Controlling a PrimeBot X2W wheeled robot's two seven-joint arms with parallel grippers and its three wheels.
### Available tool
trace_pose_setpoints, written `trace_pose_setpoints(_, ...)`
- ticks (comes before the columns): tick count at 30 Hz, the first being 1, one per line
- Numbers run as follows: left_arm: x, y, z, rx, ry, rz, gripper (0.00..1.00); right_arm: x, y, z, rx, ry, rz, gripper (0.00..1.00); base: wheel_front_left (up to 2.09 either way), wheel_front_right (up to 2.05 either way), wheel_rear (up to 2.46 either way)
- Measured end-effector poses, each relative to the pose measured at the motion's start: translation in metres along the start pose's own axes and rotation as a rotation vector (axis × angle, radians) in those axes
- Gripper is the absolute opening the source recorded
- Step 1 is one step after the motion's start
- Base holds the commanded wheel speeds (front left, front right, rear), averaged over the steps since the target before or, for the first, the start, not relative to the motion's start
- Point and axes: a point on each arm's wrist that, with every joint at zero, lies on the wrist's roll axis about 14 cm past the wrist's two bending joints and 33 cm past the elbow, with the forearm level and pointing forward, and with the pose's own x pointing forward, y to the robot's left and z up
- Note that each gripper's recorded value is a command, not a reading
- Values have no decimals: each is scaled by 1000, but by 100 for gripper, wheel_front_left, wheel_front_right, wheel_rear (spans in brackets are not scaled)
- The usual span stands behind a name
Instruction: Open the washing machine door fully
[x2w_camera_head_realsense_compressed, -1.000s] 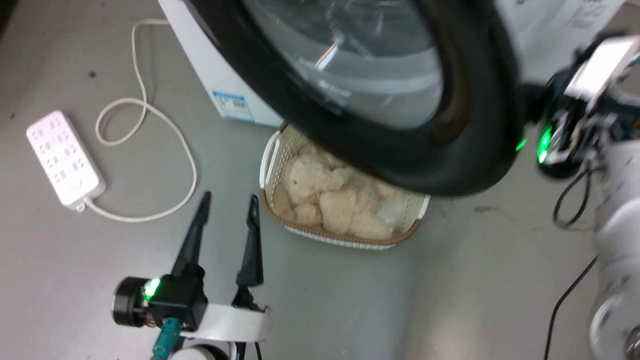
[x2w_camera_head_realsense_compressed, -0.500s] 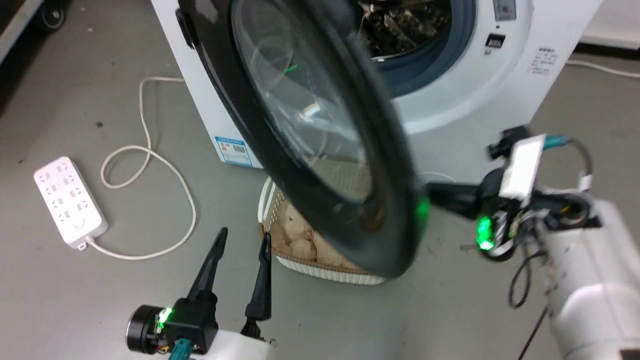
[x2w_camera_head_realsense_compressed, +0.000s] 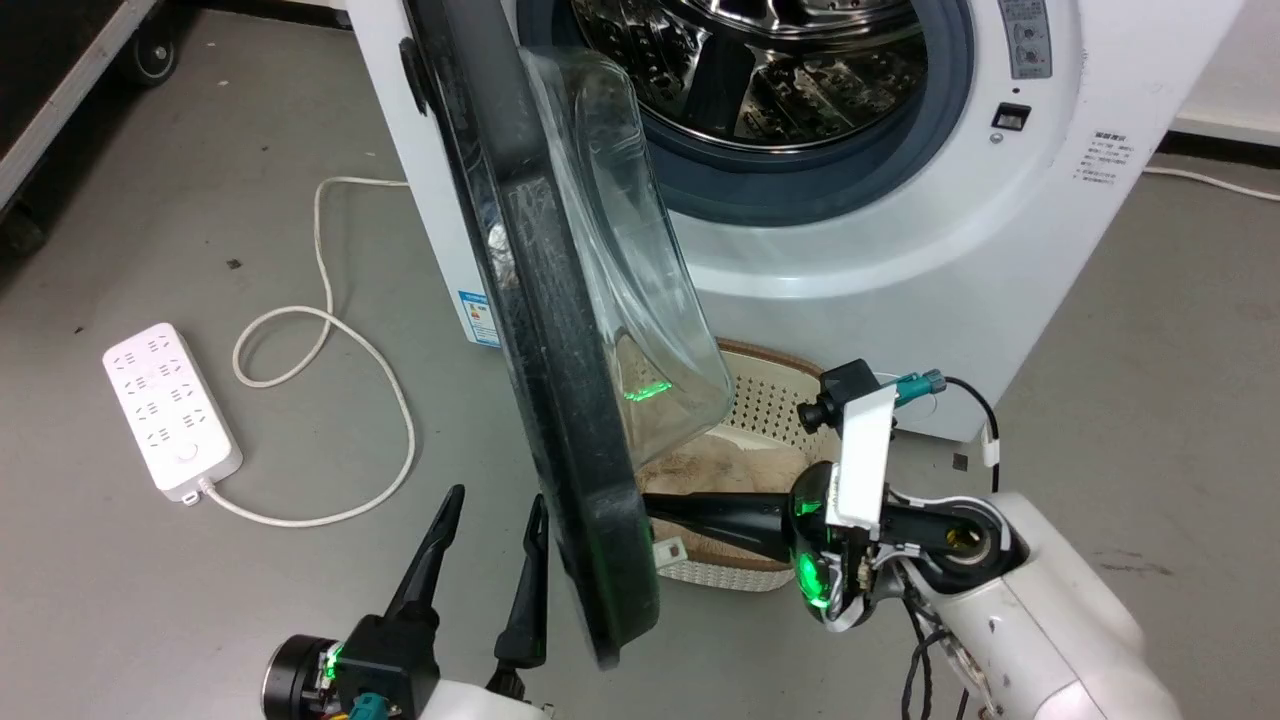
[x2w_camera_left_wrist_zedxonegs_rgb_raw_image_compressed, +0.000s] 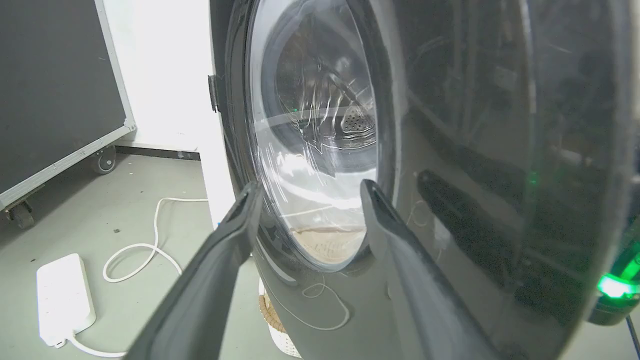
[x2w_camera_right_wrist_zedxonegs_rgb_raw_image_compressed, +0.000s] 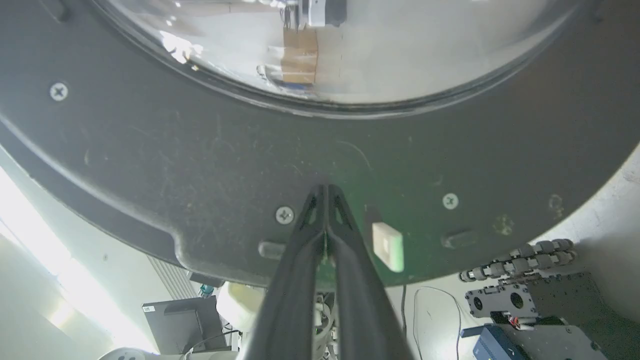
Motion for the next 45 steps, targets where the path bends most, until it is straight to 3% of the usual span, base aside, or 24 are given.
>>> trace_pose_setpoints(5,0,3,1,0,-3,9,100,0,-1,4,6,-39,-1,0,0,0,0)
trace_pose_setpoints(6,0,4,1,0,-5,10,100,-3,-1,8,4,-65,-5,44,0,0,0)
trace_pose_setpoints(7,0,5,2,1,-8,14,100,-11,0,19,-8,-128,-11,100,0,0,0)
trace_pose_setpoints(10,0,6,4,1,-14,15,100,-24,2,33,-47,-207,-28,100,0,0,0)
trace_pose_setpoints(12,-1,4,5,-3,-16,3,100,-58,16,65,-210,-398,-81,100,0,0,0)
trace_pose_setpoints(13,-1,4,5,-3,-16,3,100,-58,16,65,-210,-398,-81,100,0,0,0)
trace_pose_setpoints(14,-1,4,6,-5,-22,-5,100,-86,24,82,-404,-528,-169,100,0,0,0)
trace_pose_setpoints(15,-1,4,6,-5,-22,-5,100,-86,24,82,-404,-528,-169,100,0,0,0)
trace_pose_setpoints(16,-1,3,8,-11,-28,-17,100,-117,31,93,-612,-661,-263,100,0,0,0)
trace_pose_setpoints(17,-1,4,9,-13,-31,-17,100,-132,35,95,-715,-729,-303,100,0,0,0)
trace_pose_setpoints(18,-1,4,9,-13,-31,-17,100,-132,35,95,-715,-729,-303,100,0,0,0)
trace_pose_setpoints(19,-2,6,12,-17,-41,-17,100,-160,43,96,-882,-847,-364,100,0,0,0)
trace_pose_setpoints(20,-2,6,12,-17,-41,-17,100,-160,43,96,-882,-847,-364,100,0,0,0)
trace_pose_setpoints(22,-4,8,14,-19,-47,-18,100,-199,48,91,-1074,-1008,-440,100,0,0,0)
trace_pose_setpoints(24,-5,8,14,-20,-50,-25,100,-221,47,83,-1195,-1071,-512,100,0,0,0)
trace_pose_setpoints(25,-5,8,14,-20,-50,-25,100,-221,47,83,-1195,-1071,-512,100,0,0,0)
trace_pose_setpoints(26,-5,6,15,-22,-52,-37,100,-241,40,74,-1281,-1114,-594,100,0,0,0)
trace_pose_setpoints(31,-6,3,14,-28,-49,-55,100,-267,9,42,-1328,-1178,-798,100,0,0,0)
trace_pose_setpoints(34,-9,3,11,-37,-38,-59,100,-262,-4,21,-1303,-1200,-853,100,0,0,0)
trace_pose_setpoints(45,-10,1,6,-42,-23,-68,100,-261,-14,-10,-1291,-1206,-916,100,0,0,0)
